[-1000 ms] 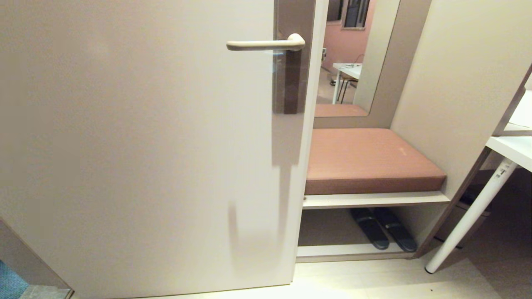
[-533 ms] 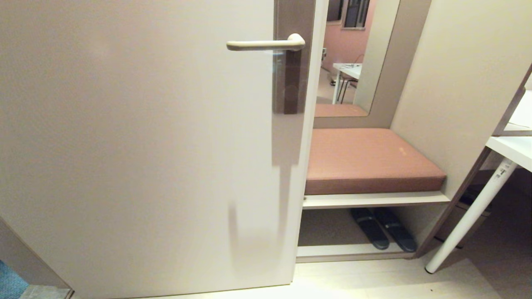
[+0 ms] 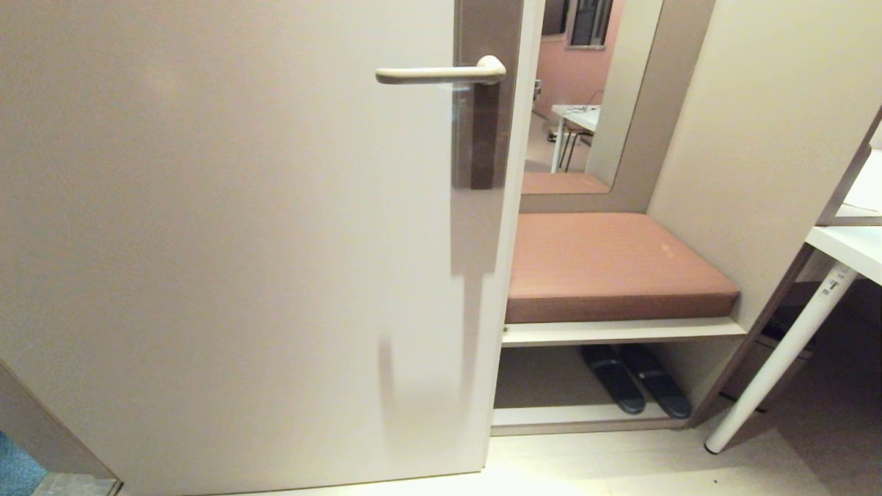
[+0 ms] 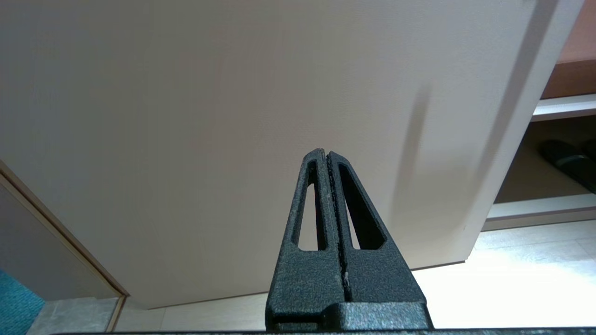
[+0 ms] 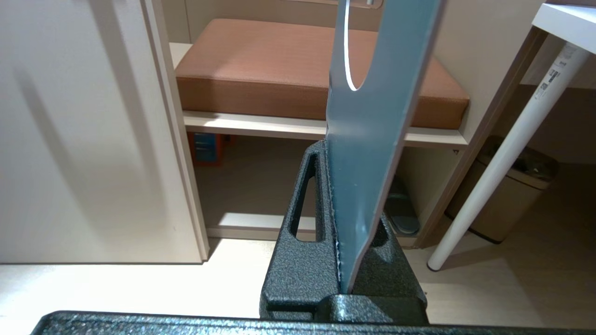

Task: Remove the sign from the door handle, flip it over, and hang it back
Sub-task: Hand it to the other hand

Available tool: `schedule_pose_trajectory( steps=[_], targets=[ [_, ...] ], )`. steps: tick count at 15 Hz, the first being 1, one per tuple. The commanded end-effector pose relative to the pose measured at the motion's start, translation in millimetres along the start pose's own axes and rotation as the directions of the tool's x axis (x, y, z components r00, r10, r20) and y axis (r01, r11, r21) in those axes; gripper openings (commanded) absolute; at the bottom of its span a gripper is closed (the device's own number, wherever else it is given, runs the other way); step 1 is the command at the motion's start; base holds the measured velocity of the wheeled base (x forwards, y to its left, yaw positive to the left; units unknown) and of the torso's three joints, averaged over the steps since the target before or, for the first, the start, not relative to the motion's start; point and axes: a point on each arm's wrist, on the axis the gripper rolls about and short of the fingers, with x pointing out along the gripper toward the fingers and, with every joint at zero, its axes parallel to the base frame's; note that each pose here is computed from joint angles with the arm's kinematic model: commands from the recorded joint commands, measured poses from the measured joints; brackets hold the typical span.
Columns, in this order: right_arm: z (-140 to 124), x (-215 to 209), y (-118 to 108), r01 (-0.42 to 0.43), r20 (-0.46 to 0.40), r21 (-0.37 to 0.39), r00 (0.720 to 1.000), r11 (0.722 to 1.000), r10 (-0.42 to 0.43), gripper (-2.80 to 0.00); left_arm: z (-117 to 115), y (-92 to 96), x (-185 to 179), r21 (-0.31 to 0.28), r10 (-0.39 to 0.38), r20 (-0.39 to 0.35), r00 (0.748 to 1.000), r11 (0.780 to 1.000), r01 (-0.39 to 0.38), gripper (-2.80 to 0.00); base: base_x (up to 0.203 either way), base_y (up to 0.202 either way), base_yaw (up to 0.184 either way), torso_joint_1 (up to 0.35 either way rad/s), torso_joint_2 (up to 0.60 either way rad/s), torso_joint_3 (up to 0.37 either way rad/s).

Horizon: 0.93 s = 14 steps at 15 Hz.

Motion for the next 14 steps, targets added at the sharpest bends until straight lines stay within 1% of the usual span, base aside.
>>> schedule_pose_trajectory(
  steps=[1,7,9,14],
  targets=[
    [0.0,0.1,0.0,0.000,-0.001,0.001,1.000,1.000,0.000,-2.80,0.1,0.0,0.1,0.001,0.000,-0.001,1.000,1.000,0.000,-2.80,0.000,0.000,0.000,0.000,0.00,0.000],
    [0.0,0.1,0.0,0.000,-0.001,-0.001,1.000,1.000,0.000,-2.80,0.0,-0.1,0.1,0.010,-0.003,-0.001,1.000,1.000,0.003,-2.80,0.000,0.000,0.000,0.000,0.00,0.000],
    [0.0,0.1,0.0,0.000,-0.001,-0.001,1.000,1.000,0.000,-2.80,0.0,0.0,0.0,0.001,0.000,0.000,1.000,1.000,0.000,-2.80,0.000,0.000,0.000,0.000,0.00,0.000],
    [0.0,0.1,0.0,0.000,-0.001,-0.001,1.000,1.000,0.000,-2.80,-0.1,0.0,0.1,0.002,-0.002,-0.003,1.000,1.000,0.002,-2.80,0.000,0.000,0.000,0.000,0.00,0.000]
  ],
)
